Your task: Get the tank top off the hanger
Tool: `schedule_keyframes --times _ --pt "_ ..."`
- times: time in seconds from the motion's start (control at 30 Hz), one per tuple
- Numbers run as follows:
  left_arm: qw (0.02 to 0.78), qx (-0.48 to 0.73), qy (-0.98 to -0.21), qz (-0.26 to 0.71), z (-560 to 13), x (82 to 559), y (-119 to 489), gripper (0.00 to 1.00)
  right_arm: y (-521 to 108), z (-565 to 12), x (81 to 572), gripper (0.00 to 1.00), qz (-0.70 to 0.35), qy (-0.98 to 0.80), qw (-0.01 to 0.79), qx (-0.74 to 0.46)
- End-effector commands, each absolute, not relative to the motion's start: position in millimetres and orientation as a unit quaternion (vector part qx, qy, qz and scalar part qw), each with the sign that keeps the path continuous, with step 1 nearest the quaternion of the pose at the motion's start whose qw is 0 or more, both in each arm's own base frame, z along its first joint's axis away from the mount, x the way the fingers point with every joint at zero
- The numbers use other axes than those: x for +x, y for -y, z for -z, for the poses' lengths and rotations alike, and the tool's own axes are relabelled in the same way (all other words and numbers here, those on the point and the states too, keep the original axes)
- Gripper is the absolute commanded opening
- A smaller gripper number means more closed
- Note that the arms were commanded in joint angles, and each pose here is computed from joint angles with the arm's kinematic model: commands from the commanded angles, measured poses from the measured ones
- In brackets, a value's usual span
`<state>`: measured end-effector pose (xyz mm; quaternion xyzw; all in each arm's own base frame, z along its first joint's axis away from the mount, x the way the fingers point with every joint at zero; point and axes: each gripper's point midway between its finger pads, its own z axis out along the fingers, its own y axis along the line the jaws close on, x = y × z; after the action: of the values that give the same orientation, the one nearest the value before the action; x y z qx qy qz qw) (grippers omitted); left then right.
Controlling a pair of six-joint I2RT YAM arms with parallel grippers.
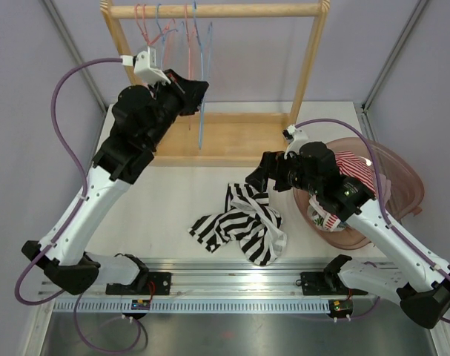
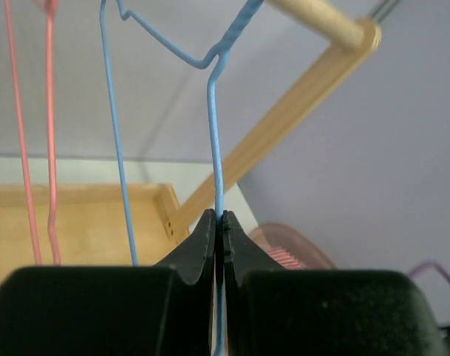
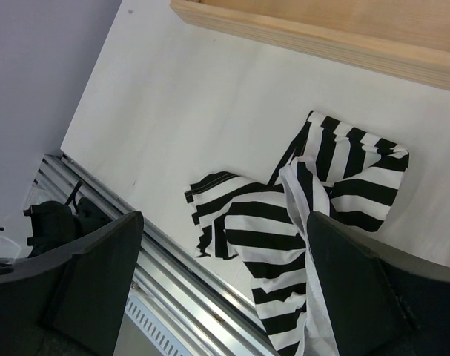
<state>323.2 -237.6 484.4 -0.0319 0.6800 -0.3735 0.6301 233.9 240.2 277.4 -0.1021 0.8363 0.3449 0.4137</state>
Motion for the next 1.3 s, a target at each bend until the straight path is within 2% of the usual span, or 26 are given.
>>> schedule_keyframes --times 0.0,0.03,0.2,0.4,0.67,0.7,0.77,0.9,0.93,1.1,1.13,1.27 --pt "0.646 -0.027 -0.653 0.393 -528 334 236 0.0 -237 -286 237 0.99 -0.337 -0.826 0.439 -0.102" --pt "0.659 -0.031 -0.638 0.397 -550 337 229 0.0 -236 -287 237 0.99 -0.337 -0.826 0.441 -0.102" --pt "0.639 -0.041 -0.67 0.376 -537 390 236 0.0 -234 -283 237 1.0 -0.332 -0.828 0.44 -0.104" --pt "0.629 -0.042 -0.681 0.372 -534 424 246 0.0 -238 -278 239 1.0 -0.331 -0.829 0.437 -0.109" --pt "0.612 -0.048 -0.701 0.364 -512 432 247 0.01 -245 -242 246 1.0 -0.303 -0.854 0.401 -0.137" --pt "0.611 -0.048 -0.701 0.364 -511 430 247 0.12 -246 -228 250 0.99 -0.288 -0.866 0.385 -0.134" --pt "0.613 -0.05 -0.7 0.363 -512 422 242 0.17 -242 -212 253 0.99 -0.257 -0.884 0.369 -0.13" --pt "0.621 -0.047 -0.691 0.368 -520 407 235 0.37 -254 -172 242 1.0 -0.209 -0.907 0.331 -0.156" --pt "0.623 -0.044 -0.688 0.369 -524 404 233 0.46 -253 -167 242 1.0 -0.191 -0.911 0.333 -0.153" --pt "0.635 -0.014 -0.666 0.391 -553 367 225 0.68 -257 -133 225 1.0 -0.135 -0.93 0.306 -0.157" --pt "0.637 -0.007 -0.661 0.395 -557 359 224 0.99 -259 -127 221 0.99 -0.127 -0.932 0.302 -0.155" --pt "0.652 0.007 -0.648 0.394 -571 326 208 0.99 -258 -93 213 1.0 -0.099 -0.944 0.273 -0.154"
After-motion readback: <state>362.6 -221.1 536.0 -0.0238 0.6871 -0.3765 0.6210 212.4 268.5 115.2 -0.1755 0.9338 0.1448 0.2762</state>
